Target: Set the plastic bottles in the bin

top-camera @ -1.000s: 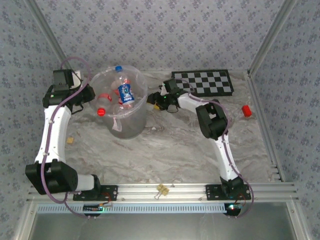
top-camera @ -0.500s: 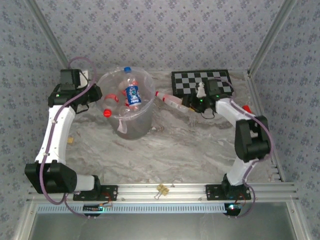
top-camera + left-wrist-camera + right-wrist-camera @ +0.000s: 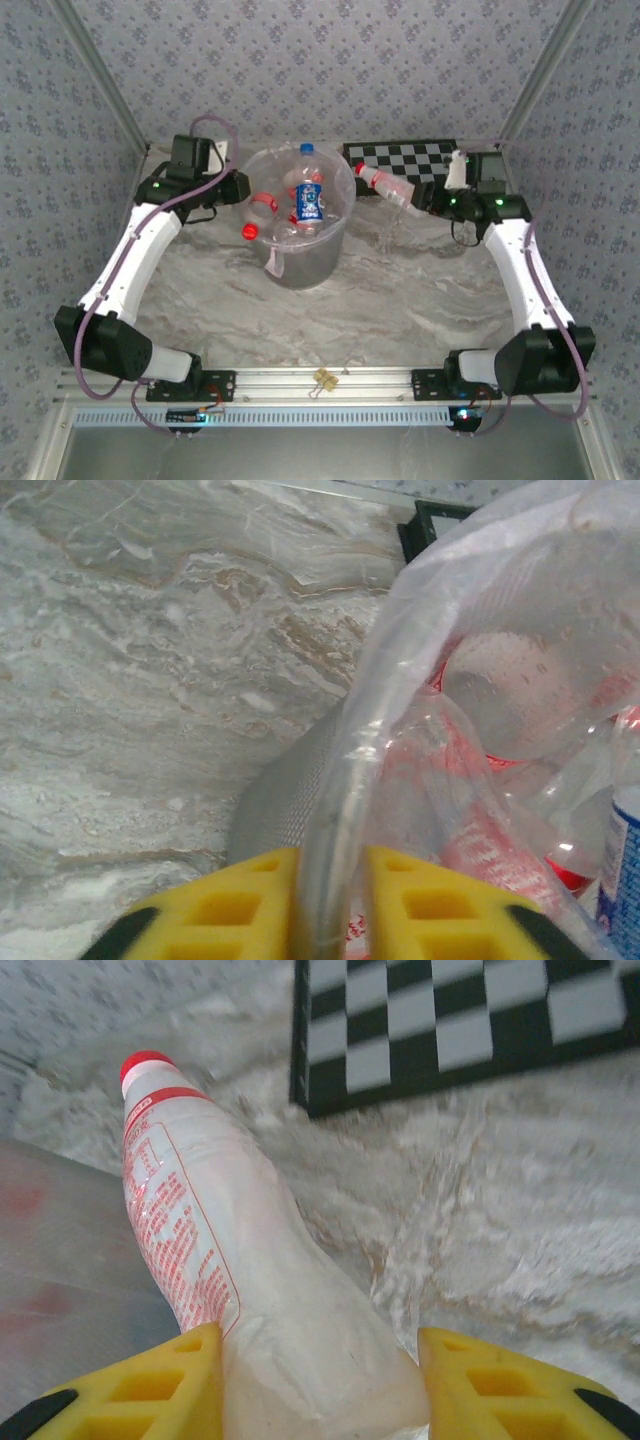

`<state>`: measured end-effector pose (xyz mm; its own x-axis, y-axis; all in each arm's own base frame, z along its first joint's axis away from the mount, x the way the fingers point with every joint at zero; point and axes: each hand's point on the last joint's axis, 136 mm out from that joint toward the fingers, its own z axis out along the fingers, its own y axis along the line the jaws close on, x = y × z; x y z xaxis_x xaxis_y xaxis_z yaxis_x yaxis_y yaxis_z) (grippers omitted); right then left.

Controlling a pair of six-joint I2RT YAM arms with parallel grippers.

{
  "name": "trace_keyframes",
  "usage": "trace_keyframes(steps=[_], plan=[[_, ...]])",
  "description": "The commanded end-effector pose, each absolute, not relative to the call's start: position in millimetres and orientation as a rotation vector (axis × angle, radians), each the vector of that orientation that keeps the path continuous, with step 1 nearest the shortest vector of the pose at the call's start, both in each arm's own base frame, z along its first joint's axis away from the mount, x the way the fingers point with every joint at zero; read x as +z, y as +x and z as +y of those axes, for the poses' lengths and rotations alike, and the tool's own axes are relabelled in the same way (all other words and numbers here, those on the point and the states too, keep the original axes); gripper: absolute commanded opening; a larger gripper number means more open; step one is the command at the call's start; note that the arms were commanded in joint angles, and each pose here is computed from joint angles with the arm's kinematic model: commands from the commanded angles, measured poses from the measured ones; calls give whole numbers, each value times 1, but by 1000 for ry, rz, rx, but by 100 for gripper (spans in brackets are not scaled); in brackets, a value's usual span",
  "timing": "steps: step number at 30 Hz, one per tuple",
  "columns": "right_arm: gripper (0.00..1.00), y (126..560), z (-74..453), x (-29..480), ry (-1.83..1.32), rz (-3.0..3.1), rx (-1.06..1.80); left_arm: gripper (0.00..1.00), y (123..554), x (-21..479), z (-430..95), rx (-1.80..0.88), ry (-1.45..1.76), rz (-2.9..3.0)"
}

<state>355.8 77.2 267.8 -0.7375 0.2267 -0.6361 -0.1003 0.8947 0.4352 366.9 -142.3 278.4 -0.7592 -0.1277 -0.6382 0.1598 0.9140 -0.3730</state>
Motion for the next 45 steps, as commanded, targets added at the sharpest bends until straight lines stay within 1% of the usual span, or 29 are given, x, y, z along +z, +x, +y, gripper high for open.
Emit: trace_keyframes(steps=[1,4,6,9,11,13,14,16,18,21,23,27,32,37,40,45], plan=[[44,339,69,307,52,2271,506,43,360,305,-143,-523,45,2314],[43,336,74,343,15,2165,517,61,362,326,-138,-489,70,2267],[43,337,82,364,-16,2091,542,69,363,340,-138,-484,91,2238],[43,338,110,396,-105,1958,705,76,362,369,-131,-453,129,2191],[43,339,130,415,-154,1887,799,80,360,395,-120,-434,120,2138],[42,340,151,433,-213,1818,847,86,356,432,-114,-457,96,2032],[42,339,160,438,-236,1800,859,87,354,448,-115,-499,91,1978],[41,340,182,448,-290,1762,880,89,350,481,-129,-668,90,1860],[40,341,202,454,-331,1736,902,93,353,501,-144,-829,72,1784],[40,344,229,456,-382,1713,938,97,369,511,-153,-1025,-55,1703],[40,346,242,454,-396,1714,964,97,378,510,-158,-1132,-115,1665],[40,349,260,452,-399,1701,1017,97,384,505,-174,-1258,-141,1653],[40,351,272,453,-390,1674,1044,95,381,488,-189,-1284,-141,1701],[40,355,287,443,-389,1682,1079,83,378,476,-200,-1326,-148,1720],[40,360,295,434,-393,1711,1082,69,376,477,-204,-1369,-150,1702],[40,365,308,421,-407,1742,1089,50,376,473,-205,-1360,-149,1714]])
